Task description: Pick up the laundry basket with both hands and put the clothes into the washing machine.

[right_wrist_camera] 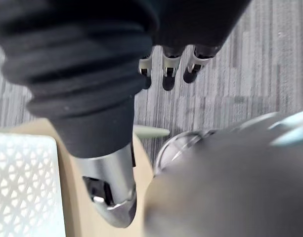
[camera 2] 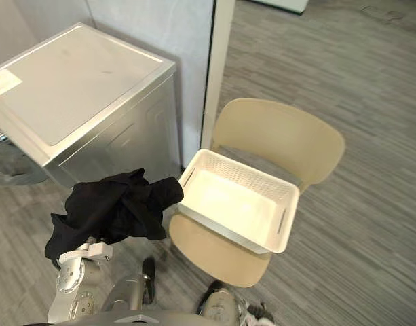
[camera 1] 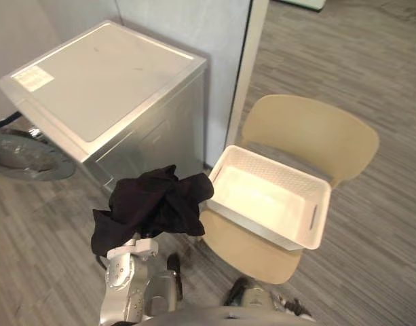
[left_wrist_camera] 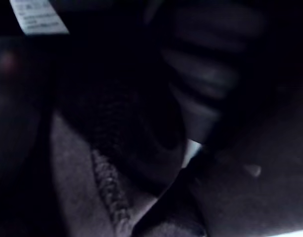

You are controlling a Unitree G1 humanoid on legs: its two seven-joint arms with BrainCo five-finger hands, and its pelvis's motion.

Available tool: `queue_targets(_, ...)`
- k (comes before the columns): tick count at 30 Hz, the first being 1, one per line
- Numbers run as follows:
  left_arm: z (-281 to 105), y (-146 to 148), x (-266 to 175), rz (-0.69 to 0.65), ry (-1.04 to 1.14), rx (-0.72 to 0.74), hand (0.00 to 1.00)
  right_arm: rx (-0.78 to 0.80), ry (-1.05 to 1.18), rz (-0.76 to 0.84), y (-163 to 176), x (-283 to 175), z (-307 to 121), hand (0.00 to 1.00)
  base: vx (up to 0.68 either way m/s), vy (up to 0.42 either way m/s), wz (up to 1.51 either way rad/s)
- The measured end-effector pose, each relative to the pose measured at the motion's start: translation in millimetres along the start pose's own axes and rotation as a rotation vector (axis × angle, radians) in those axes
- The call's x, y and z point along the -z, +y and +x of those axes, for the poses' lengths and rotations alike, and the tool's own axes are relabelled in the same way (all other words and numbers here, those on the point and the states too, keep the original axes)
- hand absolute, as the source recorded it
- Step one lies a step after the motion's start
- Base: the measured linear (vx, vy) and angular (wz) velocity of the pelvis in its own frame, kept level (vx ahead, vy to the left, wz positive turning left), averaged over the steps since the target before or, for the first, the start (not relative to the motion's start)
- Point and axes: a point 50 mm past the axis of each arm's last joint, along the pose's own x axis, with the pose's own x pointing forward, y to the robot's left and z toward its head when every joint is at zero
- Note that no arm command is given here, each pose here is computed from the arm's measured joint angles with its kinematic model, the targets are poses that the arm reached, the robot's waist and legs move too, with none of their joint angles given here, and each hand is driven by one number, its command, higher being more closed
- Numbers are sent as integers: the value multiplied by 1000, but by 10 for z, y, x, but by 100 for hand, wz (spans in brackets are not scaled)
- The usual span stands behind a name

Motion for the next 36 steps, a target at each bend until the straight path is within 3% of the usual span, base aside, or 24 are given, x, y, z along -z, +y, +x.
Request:
queue_targets(3, 17, -102, 7, -13, 1, 55, 100, -28, -35, 24, 96, -65, -2, 0, -64, 182, 74)
queue_targets(7, 119, -270, 129, -25, 41, 127, 100, 56, 11, 139, -51, 57, -9, 0, -13, 436, 103)
queue_targets(16, 184, -139, 195, 78, 83, 146, 100, 164, 180, 225, -169, 443, -89, 0, 4, 208, 59)
queue_targets(23, -108, -189, 403, 99, 190, 160, 100, 248, 134, 332, -459, 491, -187, 0, -39, 171, 54)
queue_targets(26, -77, -163, 396, 115, 186, 163, 100, 198, 155, 407, -208, 629, -236, 0, -2, 83, 84)
queue_targets(31, -58, -353, 615, 133, 274, 275, 100, 178, 182, 457, -102, 709, -265, 0, 56, -93, 81)
queue_targets(36, -13, -656, 595, 105, 255, 390, 100, 218, 169, 479, -224, 749, -303, 0, 208, -89, 72)
